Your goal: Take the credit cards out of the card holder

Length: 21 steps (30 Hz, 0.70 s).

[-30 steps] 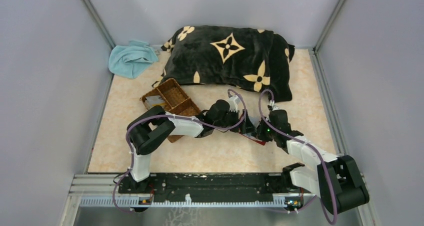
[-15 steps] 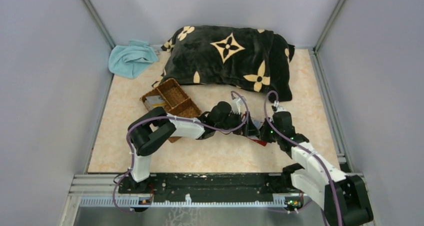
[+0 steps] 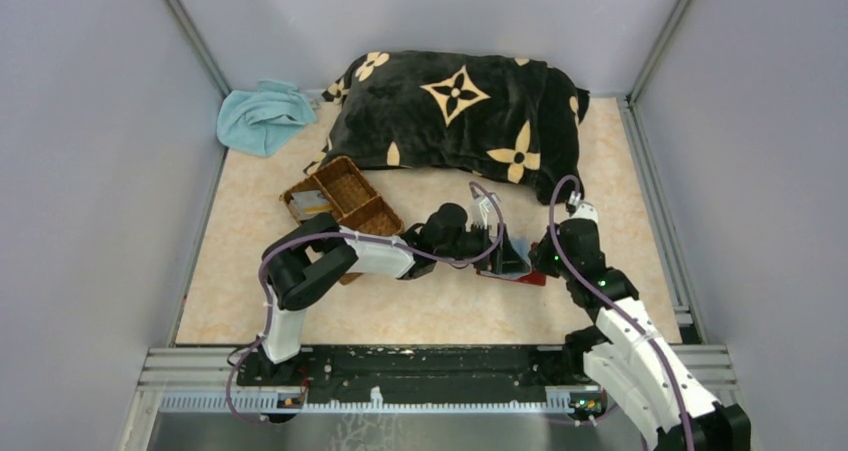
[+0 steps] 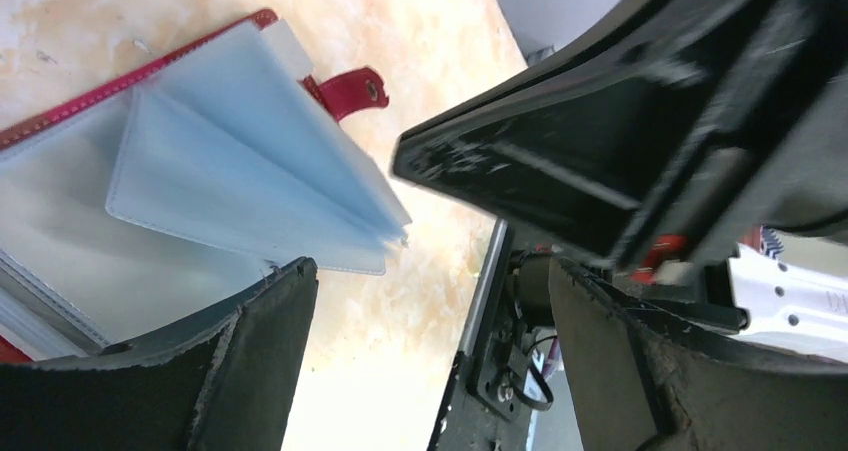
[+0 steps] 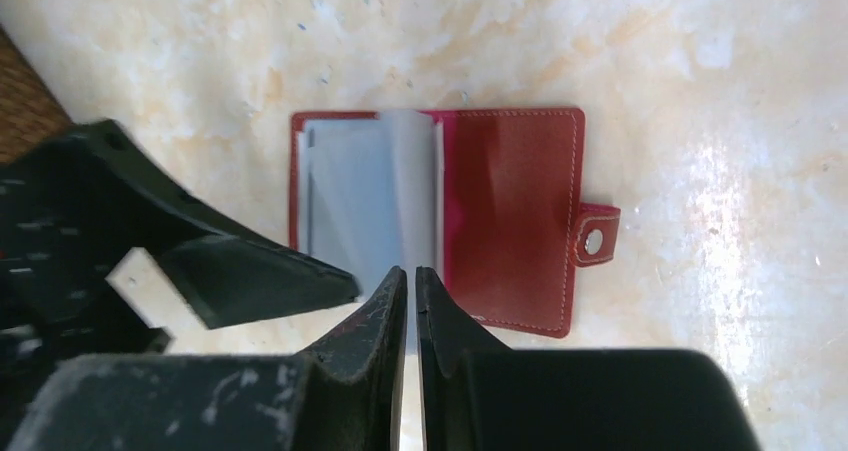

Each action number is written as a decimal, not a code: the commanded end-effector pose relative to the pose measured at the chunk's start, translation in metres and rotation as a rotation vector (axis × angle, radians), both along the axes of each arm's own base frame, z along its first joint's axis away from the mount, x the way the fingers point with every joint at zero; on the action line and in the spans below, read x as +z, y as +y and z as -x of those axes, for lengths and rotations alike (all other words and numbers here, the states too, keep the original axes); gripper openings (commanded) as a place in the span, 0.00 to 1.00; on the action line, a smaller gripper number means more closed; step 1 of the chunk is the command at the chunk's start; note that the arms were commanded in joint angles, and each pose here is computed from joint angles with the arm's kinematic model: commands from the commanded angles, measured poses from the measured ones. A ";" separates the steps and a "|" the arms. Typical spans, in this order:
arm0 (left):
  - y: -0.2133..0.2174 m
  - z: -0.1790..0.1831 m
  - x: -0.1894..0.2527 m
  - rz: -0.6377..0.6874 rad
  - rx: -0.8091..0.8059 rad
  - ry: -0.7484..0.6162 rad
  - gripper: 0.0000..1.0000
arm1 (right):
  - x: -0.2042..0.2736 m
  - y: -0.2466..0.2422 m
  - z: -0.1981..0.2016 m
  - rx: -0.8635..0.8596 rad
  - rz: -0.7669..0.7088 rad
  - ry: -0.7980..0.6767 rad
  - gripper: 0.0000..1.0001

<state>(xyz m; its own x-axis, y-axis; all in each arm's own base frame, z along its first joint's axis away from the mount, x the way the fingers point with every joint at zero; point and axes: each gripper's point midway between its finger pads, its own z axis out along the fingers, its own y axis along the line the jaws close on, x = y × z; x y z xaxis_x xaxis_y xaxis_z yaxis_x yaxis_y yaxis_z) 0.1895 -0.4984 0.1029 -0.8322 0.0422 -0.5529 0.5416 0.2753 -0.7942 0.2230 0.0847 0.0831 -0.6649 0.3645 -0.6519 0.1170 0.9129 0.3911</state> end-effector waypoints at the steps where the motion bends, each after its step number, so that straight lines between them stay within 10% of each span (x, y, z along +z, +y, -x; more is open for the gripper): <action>1: -0.008 0.006 -0.015 -0.014 -0.027 0.009 0.91 | 0.059 -0.001 -0.017 -0.030 -0.031 -0.167 0.09; 21: 0.022 -0.006 0.027 -0.074 0.073 -0.195 0.94 | 0.045 0.020 -0.020 0.033 -0.108 -0.125 0.00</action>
